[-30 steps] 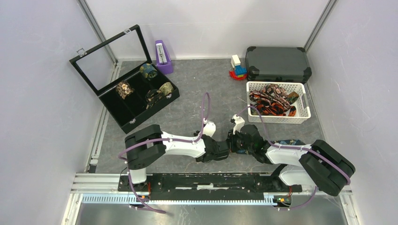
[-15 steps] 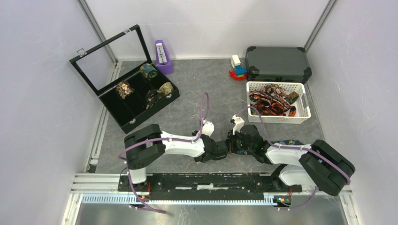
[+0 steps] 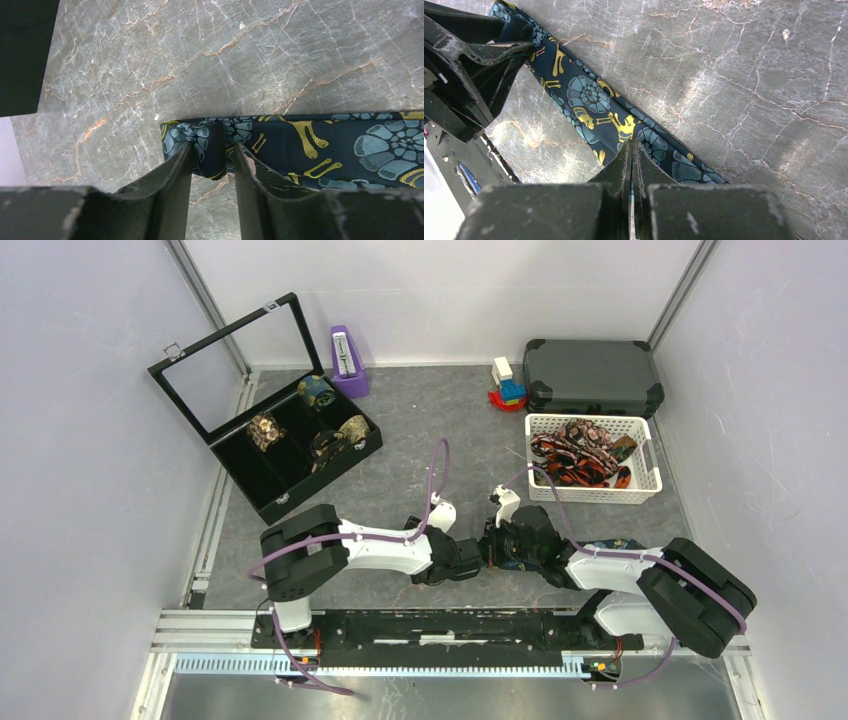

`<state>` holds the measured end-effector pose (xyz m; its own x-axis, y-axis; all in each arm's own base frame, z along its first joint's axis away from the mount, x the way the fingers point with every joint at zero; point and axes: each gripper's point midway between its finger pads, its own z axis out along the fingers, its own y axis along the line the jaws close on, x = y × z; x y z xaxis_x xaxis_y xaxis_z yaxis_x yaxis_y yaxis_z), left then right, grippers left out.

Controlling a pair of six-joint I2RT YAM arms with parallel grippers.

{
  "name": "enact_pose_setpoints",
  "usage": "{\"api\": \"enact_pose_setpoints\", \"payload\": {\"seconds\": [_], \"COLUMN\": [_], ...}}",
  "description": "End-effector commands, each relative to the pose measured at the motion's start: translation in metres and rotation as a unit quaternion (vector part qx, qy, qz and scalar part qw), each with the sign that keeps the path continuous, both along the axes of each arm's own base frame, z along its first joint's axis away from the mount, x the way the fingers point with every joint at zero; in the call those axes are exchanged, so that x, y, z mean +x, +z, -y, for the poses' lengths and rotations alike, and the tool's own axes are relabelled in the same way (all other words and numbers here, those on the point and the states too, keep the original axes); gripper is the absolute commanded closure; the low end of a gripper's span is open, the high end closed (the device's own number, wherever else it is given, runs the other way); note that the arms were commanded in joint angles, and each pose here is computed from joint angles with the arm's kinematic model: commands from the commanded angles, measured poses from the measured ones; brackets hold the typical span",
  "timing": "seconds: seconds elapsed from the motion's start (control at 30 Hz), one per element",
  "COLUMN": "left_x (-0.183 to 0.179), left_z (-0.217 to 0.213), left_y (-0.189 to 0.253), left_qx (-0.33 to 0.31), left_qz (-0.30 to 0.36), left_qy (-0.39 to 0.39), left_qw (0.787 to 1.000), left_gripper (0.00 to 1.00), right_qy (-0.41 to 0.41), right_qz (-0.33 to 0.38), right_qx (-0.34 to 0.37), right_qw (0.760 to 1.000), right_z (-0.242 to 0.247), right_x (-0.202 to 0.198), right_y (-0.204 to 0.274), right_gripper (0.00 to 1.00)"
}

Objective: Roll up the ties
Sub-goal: Roll the tie at the center of the board.

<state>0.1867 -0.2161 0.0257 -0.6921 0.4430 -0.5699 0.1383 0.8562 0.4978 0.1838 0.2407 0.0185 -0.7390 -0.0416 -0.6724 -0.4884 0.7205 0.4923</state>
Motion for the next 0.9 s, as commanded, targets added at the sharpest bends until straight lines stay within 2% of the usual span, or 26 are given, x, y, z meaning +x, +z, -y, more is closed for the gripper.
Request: {"api": "enact_pose_setpoints", "payload": {"seconds": [0.0, 0.4, 0.6, 0.87], "left_x": [-0.01, -0.012, -0.011, -0.008], "left_z": [0.015, 0.034, 0.034, 0.032], "left_y": [-0.008, 0.005, 0.014, 0.027], "left_qx": [-0.033, -0.086, -0.079, -0.081], "left_qz": [-0.049, -0.06, -0.058, -0.046], "left_qy": [-0.019, -0.035, -0.031, -0.027], "left_qw": [0.998, 0.994, 0.995, 0.995], "left_gripper": [0.53, 0.54, 0.49, 0.47], "right_qy": [-0.001, -0.003, -0.003, -0.004], "right_qz": [-0.004, 0.0, 0.002, 0.008], "right_qx": [-0.015, -0.015, -0.015, -0.021], "right_qw": [1.0, 1.0, 1.0, 1.0], "right_z": [0.002, 0.0, -0.002, 0.0], "right_x": [0.001, 0.005, 0.007, 0.008], "right_y": [-0.002, 0.002, 0.004, 0.009], "right_gripper": [1.0, 1.0, 1.0, 1.0]}}
